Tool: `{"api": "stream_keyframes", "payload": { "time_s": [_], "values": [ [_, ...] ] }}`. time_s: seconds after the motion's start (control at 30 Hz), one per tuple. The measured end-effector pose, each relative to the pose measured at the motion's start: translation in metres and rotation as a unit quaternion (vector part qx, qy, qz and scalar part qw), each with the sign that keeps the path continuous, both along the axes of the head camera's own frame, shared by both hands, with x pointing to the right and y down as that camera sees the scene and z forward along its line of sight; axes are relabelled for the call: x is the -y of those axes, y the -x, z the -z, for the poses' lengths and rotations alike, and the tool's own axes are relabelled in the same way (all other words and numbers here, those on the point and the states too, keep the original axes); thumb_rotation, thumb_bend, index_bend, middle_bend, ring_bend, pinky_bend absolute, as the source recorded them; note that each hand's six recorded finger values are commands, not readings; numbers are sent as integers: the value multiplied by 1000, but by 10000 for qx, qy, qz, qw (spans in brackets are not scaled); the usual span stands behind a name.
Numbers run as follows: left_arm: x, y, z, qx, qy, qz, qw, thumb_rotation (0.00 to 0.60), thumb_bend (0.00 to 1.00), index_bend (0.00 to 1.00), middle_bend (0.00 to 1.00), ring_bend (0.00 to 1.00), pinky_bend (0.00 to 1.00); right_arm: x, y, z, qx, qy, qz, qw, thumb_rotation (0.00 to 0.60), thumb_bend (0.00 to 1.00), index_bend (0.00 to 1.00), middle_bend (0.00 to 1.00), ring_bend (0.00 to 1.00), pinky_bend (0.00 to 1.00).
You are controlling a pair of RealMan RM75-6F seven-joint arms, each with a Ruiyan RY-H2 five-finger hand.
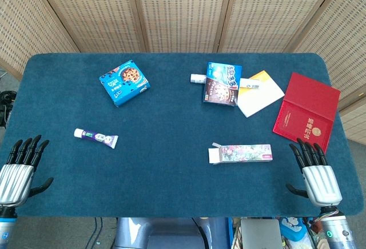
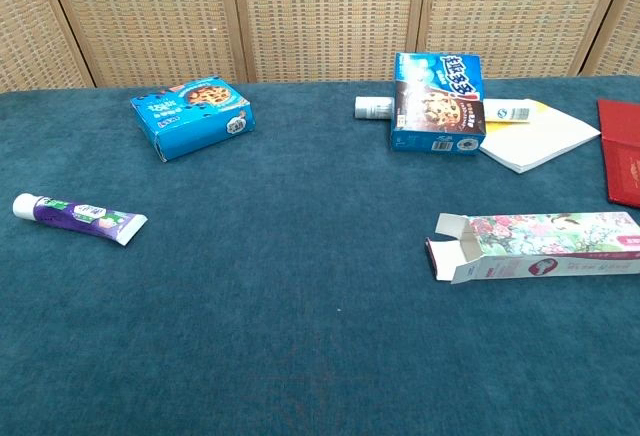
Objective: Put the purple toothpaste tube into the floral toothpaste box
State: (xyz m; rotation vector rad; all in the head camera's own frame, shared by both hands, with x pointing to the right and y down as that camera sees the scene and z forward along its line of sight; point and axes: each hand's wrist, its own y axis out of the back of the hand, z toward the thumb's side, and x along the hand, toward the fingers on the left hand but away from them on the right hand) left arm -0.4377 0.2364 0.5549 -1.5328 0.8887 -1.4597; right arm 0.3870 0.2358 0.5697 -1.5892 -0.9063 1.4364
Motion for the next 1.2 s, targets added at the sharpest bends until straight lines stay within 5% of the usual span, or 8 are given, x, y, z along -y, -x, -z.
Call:
{"api": "stream_keyframes", "payload": {
  "time_s": [0.77,1.2],
  "values": [
    [7,0,-6,29,72,-31,10000,600,228,0,0,0,0,-2,3,-4,-50,62,18,10000,600,119,0,0,0,0],
    [43,13,-12,456,321,-211,9982,600,226,0,0,0,0,-4,8,-7,-48,113,84,9999,600,119,0,0,0,0]
  ]
}}
